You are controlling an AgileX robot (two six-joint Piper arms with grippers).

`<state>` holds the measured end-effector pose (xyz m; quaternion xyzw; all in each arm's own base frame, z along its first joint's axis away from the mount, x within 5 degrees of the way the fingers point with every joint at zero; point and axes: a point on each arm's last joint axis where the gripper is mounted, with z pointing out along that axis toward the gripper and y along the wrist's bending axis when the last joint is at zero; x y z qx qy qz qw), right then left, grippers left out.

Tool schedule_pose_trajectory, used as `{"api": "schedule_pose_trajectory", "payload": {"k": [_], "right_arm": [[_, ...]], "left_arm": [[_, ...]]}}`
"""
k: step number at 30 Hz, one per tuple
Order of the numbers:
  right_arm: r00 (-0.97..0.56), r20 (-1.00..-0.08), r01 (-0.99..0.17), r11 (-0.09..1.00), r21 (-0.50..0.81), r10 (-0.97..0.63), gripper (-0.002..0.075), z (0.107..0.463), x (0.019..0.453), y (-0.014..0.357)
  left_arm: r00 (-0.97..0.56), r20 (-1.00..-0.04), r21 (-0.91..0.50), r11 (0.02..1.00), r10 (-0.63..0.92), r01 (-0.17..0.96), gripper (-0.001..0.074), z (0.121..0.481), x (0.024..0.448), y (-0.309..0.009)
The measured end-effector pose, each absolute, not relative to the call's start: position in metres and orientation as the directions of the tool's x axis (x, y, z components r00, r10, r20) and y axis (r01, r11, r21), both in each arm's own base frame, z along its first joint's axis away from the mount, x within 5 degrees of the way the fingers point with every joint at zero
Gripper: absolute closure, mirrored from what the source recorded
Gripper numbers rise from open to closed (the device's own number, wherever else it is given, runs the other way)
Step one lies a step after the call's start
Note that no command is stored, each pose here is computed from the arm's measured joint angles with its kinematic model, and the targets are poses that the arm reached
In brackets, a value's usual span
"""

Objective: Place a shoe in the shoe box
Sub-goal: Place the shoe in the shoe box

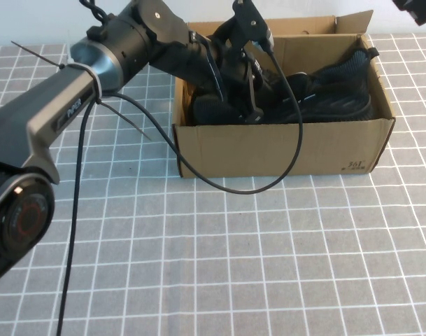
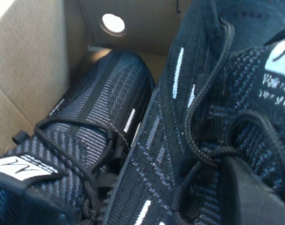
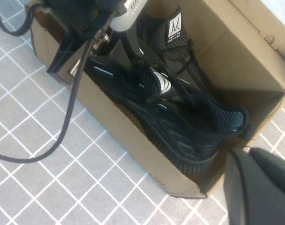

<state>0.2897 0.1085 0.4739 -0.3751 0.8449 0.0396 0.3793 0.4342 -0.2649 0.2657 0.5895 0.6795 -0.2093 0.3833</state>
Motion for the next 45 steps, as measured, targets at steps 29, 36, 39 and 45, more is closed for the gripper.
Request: {"api": "schedule_pose_trajectory", "payload": {"k": [29,36,39,45], "right_arm": [[-0.420,-0.670,-0.674,0.705,-0.221,-0.612,0.0742,0.474,0.290,0.109],[-0.417,-0.670,-0.676,0.702,-0.222,-0.614,0.0742,0.474,0.289,0.109],[-0.417,-0.670,-0.676,0.702,-0.222,-0.614,0.0742,0.474,0.289,0.109],[-0.417,-0.670,-0.676,0.702,-0.222,-0.614,0.0742,0.474,0.289,0.109]], "left_arm": [[-0.051,-0.768,0.115,0.216,0.638,0.970,0.0612,0.225,0.443,-0.275],[-0.045,-0.782,0.130,0.234,0.622,0.964,0.0231,0.236,0.443,-0.275],[-0.031,-0.795,0.147,0.242,0.606,0.959,0.0192,0.260,0.438,-0.272],[-0.046,-0.821,0.166,0.315,0.569,0.935,0.0187,0.324,0.417,-0.259]]}}
